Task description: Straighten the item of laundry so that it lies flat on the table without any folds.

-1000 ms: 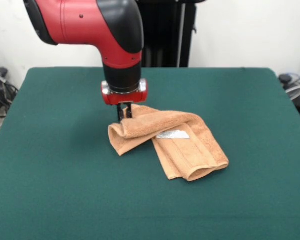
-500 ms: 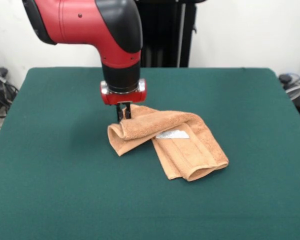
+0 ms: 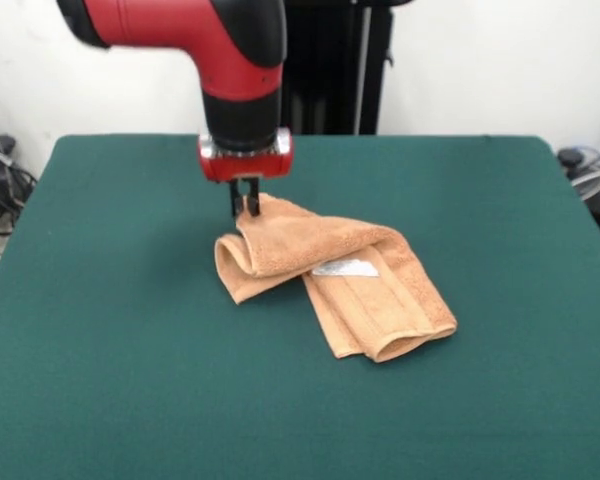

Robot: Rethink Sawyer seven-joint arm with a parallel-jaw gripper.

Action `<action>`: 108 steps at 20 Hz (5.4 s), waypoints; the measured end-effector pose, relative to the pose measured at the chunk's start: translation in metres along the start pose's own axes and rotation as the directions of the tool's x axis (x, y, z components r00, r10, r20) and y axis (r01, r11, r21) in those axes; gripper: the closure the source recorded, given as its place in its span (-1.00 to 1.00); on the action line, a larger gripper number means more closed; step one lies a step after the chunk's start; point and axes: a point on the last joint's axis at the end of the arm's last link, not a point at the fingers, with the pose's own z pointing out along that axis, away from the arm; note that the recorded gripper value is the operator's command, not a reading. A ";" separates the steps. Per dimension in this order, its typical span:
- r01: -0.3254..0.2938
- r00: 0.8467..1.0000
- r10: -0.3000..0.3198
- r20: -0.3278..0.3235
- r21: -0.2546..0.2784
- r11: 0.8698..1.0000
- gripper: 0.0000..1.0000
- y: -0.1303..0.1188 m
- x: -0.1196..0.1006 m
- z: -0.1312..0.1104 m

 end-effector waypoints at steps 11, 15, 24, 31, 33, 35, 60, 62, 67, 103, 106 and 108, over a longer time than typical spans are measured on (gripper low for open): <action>-0.064 0.998 0.064 0.006 -0.012 0.998 1.00 0.022 0.032 -0.075; -0.119 0.993 0.118 -0.019 -0.016 0.993 1.00 0.027 0.045 -0.109; -0.196 0.977 0.194 -0.090 -0.009 0.981 1.00 0.030 0.066 -0.170; -0.243 0.966 0.242 -0.090 -0.005 0.970 1.00 0.031 0.073 -0.201; -0.267 0.959 0.266 -0.097 -0.004 0.964 1.00 0.032 0.074 -0.224; -0.278 0.955 0.276 -0.107 -0.004 0.961 1.00 0.034 0.075 -0.236; -0.335 0.937 0.332 -0.106 -0.007 0.942 1.00 0.059 0.073 -0.368; -0.339 0.937 0.337 -0.094 -0.002 0.941 1.00 0.058 0.074 -0.372; -0.355 0.932 0.355 -0.075 0.005 0.935 1.00 0.052 0.078 -0.379; -0.307 0.949 0.304 -0.082 -0.029 0.951 1.00 -0.047 0.070 -0.323; -0.293 0.955 0.290 -0.067 -0.030 0.956 1.00 -0.048 0.062 -0.308; -0.286 0.957 0.284 -0.063 -0.033 0.958 1.00 -0.047 0.059 -0.303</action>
